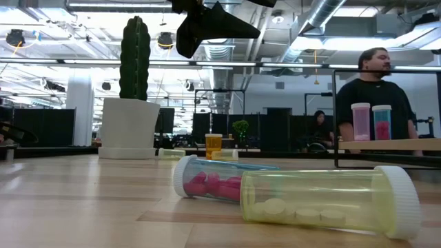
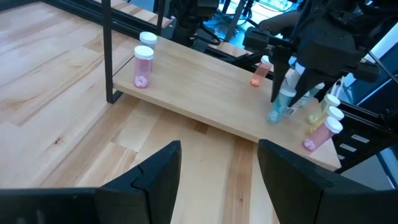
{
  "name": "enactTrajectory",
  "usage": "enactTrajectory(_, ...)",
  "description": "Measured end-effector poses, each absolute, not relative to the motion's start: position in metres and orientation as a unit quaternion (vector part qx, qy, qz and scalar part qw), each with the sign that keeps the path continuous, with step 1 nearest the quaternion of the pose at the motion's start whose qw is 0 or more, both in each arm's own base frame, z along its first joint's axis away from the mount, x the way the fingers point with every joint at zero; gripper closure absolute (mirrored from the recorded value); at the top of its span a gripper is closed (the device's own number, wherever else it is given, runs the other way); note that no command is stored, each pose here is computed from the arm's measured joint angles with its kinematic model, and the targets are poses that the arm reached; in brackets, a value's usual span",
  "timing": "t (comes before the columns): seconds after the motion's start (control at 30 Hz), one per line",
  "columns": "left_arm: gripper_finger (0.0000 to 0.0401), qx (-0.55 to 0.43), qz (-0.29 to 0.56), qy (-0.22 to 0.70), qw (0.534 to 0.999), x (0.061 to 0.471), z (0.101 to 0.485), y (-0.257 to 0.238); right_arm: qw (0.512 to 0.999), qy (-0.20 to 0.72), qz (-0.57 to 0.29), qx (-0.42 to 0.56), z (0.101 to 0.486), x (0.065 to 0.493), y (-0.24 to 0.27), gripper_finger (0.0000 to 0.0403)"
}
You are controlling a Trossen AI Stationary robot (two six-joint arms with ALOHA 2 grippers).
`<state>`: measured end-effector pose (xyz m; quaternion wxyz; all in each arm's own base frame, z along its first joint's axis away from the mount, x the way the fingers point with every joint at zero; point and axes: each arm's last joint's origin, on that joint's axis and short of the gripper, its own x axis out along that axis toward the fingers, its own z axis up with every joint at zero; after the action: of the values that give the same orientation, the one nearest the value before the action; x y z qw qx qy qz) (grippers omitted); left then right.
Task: Pick and place medicine bottles onto shelf by color
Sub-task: Put the blue pill bottle on the shelf
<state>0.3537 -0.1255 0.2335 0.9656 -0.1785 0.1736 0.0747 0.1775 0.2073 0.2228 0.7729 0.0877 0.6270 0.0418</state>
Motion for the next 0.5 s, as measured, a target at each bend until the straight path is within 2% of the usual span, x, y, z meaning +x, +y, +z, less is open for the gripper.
enactTrajectory(0.5,0.02,-0.181,0.077,0.172,0.965,0.3537,0.2336,-0.1253,0.765,0.641,0.057,0.032,0.2214,0.1752,0.2017,0.0262)
